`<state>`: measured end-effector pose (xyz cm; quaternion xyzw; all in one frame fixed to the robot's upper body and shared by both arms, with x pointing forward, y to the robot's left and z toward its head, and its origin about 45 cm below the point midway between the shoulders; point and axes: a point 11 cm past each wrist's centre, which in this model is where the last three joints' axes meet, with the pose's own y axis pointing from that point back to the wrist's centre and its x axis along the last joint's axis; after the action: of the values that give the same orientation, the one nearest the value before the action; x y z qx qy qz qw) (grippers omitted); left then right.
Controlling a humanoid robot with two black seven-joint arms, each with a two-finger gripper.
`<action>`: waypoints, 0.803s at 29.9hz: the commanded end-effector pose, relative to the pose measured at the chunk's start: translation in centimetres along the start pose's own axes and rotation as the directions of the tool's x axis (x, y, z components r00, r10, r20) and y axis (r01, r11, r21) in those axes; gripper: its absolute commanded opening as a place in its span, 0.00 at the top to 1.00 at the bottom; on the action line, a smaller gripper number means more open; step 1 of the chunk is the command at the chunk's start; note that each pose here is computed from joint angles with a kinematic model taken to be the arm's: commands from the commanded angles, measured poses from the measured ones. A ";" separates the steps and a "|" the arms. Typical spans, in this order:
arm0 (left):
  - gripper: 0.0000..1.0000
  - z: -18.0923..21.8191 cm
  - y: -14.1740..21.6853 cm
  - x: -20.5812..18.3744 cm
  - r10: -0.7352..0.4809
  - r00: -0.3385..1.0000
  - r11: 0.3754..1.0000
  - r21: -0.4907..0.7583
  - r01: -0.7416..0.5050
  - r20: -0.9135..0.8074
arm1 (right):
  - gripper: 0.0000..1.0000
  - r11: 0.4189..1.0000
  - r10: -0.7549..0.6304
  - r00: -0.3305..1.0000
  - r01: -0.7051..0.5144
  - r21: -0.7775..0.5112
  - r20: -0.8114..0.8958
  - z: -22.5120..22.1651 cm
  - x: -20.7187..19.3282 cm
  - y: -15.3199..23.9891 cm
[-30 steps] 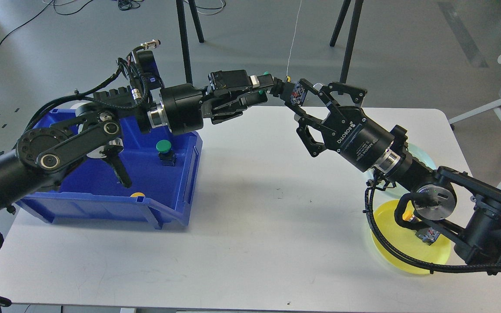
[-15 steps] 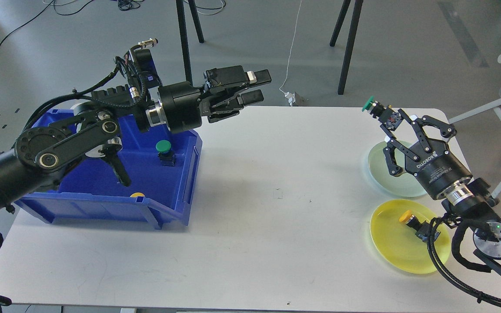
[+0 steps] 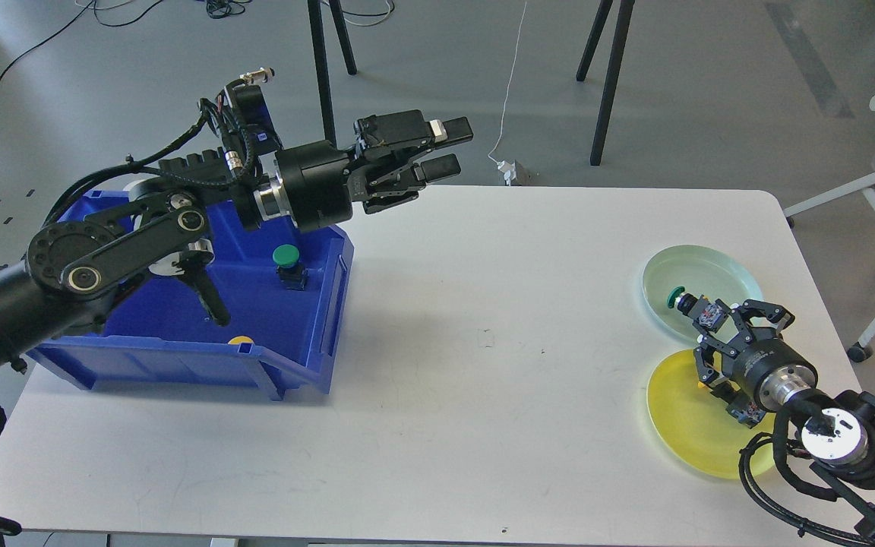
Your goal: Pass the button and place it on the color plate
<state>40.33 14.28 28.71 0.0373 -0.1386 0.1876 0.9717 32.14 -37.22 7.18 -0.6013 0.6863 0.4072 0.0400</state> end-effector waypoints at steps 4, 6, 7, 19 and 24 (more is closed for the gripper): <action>0.29 0.0 0.0 0.1 0.002 1.000 1.000 -0.001 -0.002 0.000 | 0.41 0.999 -0.005 1.000 0.004 0.037 0.025 -1.2 -0.6 -0.4; 0.29 0.0 0.1 0.1 0.003 1.000 1.000 -0.001 -0.003 -0.001 | 0.07 0.998 -0.007 0.999 0.004 0.057 0.043 -1.7 -0.6 -0.4; 0.29 0.0 0.1 0.1 0.003 1.000 1.000 -0.001 -0.003 -0.001 | 0.01 0.998 -0.013 0.999 0.010 0.061 0.049 -1.9 -0.6 -0.4; 0.22 -0.4 3.7 3.2 0.205 0.953 0.970 -0.083 -0.228 -0.223 | 0.01 0.882 -0.427 0.901 0.433 0.184 -0.071 -9.6 -11.8 3.4; 0.20 0.3 9.0 4.6 0.343 0.841 0.866 -0.205 -0.455 -0.418 | 0.01 0.690 -0.665 0.728 0.685 0.233 -0.169 -13.1 -19.3 6.3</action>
<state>41.66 21.50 29.88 -0.1110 -0.0098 0.3313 0.9369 37.39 -31.66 26.41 -0.7850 0.5137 0.2701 0.2166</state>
